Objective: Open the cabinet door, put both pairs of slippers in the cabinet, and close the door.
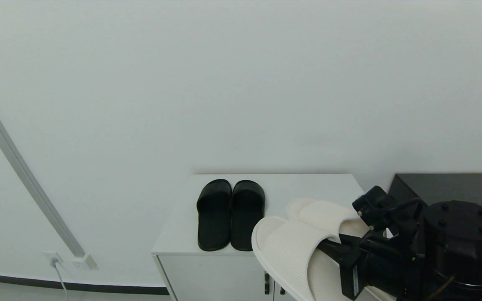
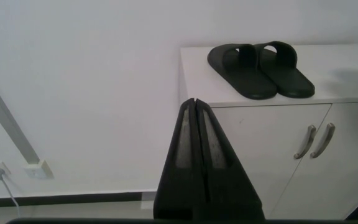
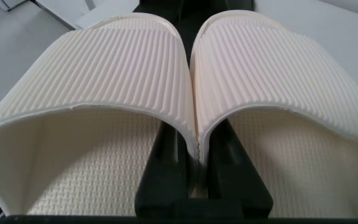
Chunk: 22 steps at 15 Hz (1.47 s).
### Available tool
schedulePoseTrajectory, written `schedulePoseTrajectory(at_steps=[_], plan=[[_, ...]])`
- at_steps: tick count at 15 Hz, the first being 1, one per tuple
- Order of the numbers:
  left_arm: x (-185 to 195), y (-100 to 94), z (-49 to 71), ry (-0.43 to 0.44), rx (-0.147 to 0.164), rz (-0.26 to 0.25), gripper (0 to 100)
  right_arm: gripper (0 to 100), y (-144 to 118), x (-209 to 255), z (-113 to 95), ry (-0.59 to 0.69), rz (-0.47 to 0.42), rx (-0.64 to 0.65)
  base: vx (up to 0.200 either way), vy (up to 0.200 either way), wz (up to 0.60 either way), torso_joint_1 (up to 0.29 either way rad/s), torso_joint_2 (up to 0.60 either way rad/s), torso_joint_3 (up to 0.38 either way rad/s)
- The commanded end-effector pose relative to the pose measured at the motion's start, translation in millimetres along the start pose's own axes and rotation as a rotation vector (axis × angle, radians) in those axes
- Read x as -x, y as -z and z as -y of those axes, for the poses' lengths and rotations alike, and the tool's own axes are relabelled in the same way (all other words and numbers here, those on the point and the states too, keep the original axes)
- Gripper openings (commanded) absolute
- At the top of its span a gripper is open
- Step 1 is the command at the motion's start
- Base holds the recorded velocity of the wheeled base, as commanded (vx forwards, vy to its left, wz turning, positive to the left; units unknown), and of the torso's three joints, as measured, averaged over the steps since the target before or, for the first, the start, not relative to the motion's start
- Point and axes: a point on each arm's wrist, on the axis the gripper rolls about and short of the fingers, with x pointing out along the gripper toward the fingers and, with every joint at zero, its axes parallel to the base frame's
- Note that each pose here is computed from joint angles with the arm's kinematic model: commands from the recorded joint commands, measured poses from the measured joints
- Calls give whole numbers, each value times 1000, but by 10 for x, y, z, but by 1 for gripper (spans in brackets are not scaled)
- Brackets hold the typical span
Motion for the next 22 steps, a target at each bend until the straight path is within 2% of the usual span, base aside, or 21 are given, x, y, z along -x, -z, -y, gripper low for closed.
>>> schedulePoseTrajectory(at_steps=[1, 5, 12, 22], plan=[[-1, 1, 0, 0, 0, -3, 0, 0, 14, 6, -27, -12, -3, 1, 0, 0, 0, 0, 0, 0], [-1, 1, 0, 0, 0, -3, 0, 0, 22, 14, -44, -19, -5, 2, 0, 0, 0, 0, 0, 0], [-1, -1, 0, 2, 0, -1, 0, 0, 46, -3, -42, -14, -15, 6, -200, 0, 0, 0, 1, 2], [-1, -1, 0, 0, 0, -1, 0, 0, 120, 24, -16, -9, -43, 10, 0, 0, 0, 0, 0, 0]])
